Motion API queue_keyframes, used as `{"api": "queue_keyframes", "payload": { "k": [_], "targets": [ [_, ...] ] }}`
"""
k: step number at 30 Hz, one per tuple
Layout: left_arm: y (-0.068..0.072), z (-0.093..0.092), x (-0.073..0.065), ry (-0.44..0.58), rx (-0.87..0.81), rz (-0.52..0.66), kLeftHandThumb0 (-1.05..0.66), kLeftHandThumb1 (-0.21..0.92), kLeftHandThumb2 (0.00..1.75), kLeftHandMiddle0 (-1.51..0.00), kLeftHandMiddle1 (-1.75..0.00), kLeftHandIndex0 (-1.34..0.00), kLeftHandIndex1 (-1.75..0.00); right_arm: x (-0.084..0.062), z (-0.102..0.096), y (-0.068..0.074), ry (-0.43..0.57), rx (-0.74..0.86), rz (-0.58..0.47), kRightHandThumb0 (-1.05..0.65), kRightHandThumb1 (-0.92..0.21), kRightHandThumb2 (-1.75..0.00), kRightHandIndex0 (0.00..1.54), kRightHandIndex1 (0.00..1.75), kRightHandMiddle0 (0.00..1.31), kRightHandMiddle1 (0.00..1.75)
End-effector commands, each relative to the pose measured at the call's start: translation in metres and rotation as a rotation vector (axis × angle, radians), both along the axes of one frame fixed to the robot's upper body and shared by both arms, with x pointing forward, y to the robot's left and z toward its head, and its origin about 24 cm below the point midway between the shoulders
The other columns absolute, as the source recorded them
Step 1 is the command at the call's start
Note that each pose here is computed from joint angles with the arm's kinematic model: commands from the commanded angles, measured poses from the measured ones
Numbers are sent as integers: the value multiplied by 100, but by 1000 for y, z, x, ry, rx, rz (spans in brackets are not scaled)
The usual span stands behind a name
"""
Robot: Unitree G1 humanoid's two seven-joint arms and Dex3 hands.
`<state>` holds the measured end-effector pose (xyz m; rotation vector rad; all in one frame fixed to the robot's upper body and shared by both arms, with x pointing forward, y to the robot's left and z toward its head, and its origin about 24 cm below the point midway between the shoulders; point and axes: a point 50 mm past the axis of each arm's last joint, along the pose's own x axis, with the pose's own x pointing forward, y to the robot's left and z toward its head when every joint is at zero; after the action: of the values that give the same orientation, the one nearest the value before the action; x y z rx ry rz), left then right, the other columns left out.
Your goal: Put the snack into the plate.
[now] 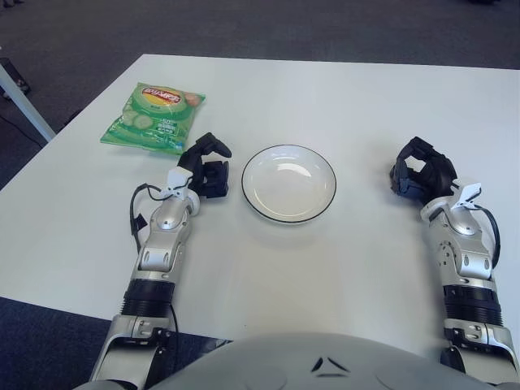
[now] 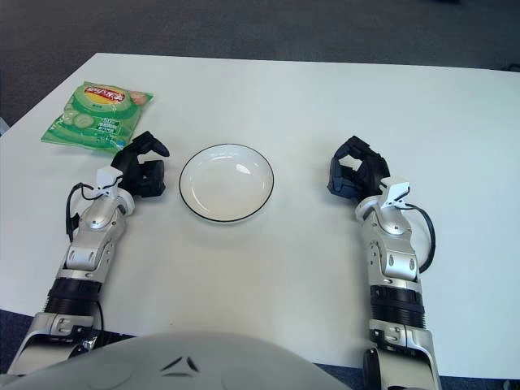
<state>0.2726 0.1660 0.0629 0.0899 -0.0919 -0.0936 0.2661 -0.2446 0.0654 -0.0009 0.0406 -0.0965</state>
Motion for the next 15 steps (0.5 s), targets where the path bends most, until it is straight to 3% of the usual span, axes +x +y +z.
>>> {"api": "queue_keyframes", "payload": {
  "k": [1, 15],
  "targets": [
    [-8, -59, -34, 239, -65, 35, -46, 37, 125, -127, -175, -57, -175, -16, -40, 6, 183, 79, -12, -47, -35, -128, 129, 175, 59, 175],
    [-6, -59, -33, 237, -68, 32, -46, 38, 124, -126, -175, -56, -175, -15, -41, 6, 186, 78, -11, -47, -35, -128, 129, 175, 59, 175]
  ]
}}
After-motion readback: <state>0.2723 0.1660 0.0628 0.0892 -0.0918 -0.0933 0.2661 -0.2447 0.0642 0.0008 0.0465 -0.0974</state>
